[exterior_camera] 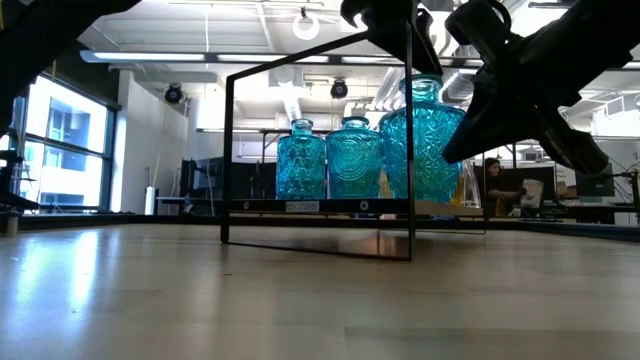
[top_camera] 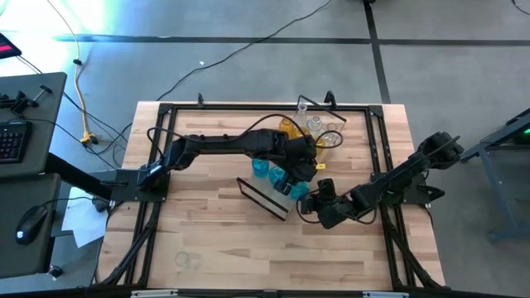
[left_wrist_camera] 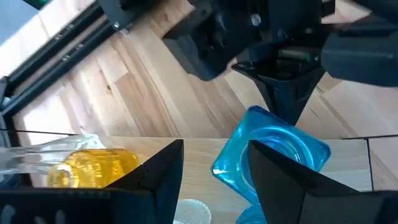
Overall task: Sort vases onto shelf
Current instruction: Put the blue vase on the shelf and align with the other blue vase
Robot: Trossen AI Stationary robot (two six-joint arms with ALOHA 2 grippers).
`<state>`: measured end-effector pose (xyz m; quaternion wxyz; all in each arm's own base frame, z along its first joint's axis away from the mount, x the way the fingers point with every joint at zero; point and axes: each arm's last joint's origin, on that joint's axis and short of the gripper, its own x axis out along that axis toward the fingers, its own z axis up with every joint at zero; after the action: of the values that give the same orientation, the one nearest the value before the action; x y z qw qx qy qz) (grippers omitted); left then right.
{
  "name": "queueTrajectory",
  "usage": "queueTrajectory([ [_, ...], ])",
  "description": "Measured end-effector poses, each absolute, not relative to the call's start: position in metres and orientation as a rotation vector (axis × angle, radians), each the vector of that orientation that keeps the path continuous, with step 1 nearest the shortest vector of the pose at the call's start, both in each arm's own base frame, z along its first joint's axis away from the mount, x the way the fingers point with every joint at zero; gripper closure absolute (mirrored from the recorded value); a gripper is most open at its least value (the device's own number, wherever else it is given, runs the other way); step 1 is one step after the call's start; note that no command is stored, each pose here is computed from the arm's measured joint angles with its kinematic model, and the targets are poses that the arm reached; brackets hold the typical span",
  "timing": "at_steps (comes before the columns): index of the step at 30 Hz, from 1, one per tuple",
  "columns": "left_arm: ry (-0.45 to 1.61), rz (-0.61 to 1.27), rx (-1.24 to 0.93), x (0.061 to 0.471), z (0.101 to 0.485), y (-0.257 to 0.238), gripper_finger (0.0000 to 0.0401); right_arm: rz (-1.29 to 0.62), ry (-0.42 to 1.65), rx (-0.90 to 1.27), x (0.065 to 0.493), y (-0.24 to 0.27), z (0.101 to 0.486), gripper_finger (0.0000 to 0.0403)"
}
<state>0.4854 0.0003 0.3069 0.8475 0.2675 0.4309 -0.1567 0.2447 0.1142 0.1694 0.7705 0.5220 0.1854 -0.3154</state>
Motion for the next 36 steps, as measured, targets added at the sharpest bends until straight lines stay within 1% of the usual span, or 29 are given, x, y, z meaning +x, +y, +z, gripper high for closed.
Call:
queueTrajectory([
  [5, 0.901, -0.306, 0.552, 0.482, 0.315, 0.001, 0.0231, -0.681, 0.405, 1.125, 0.245, 0.114, 0.169, 0.0403],
  [11, 0.892, -0.223, 0.574, 0.474, 0.331, 0.004, 0.0231, -0.679, 0.403, 1.128, 0.245, 0.114, 0.169, 0.0403],
  [19, 0.839, -0.144, 0.497, 0.455, 0.364, 0.005, 0.0231, -0.685, 0.482, 1.123, 0.242, 0.114, 0.166, 0.0403],
  [28, 0.759, -0.079, 0.376, 0.415, 0.414, 0.002, 0.0231, -0.751, 0.519, 1.104, 0.235, 0.112, 0.161, 0.0403],
  [36, 0.792, -0.107, 0.266, 0.366, 0.446, -0.013, 0.0231, -0.772, 0.481, 1.091, 0.235, 0.11, 0.161, 0.0403],
])
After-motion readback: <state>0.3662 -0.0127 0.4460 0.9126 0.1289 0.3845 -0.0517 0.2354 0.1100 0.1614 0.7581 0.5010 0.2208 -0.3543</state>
